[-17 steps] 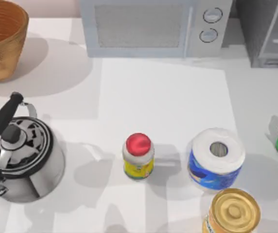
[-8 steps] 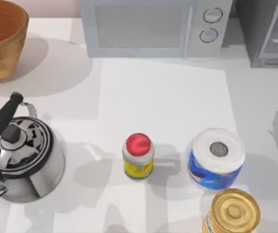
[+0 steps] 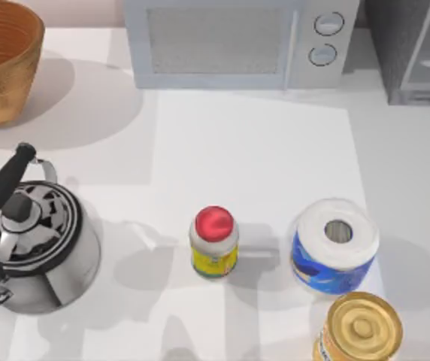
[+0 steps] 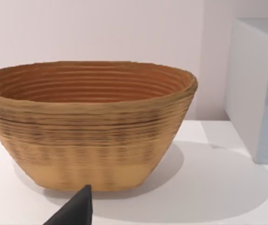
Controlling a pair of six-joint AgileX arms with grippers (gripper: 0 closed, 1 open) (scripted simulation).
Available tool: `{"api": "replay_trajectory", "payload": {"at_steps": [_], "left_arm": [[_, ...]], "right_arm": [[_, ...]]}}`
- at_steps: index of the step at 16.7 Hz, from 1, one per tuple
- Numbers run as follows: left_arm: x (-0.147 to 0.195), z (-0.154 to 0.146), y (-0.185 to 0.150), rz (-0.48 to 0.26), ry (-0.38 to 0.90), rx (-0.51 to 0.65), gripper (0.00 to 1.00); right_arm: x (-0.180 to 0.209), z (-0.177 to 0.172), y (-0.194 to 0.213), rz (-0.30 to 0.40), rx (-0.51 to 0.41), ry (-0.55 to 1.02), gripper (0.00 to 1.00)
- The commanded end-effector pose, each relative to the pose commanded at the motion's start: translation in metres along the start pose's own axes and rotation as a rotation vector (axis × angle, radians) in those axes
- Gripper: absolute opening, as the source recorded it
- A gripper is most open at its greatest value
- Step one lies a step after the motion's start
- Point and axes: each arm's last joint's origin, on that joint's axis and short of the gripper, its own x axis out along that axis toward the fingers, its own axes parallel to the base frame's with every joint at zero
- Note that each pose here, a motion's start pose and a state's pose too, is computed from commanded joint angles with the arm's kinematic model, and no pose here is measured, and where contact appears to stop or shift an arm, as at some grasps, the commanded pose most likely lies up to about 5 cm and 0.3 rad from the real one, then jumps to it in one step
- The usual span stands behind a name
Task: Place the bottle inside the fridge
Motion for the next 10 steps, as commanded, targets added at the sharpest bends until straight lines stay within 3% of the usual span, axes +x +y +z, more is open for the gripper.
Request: {"api": "replay_trajectory", "payload": {"at_steps": [6,7,10], "left_arm": [[0.000,0.000,0.000,0.000,0.000,0.000,1.00],[0.000,0.000,0.000,0.000,0.000,0.000,1.00],[0.000,0.000,0.000,0.000,0.000,0.000,1.00]], "right_arm": [[-0.011,-0.001,-0.002,-0.019,-0.004,-0.007,0.01],[0.001,-0.001,0.006,0.026,0.000,-0.002,0.01],[0.001,0.004,0.011,0.015,0.007,0.016,0.01]]}}
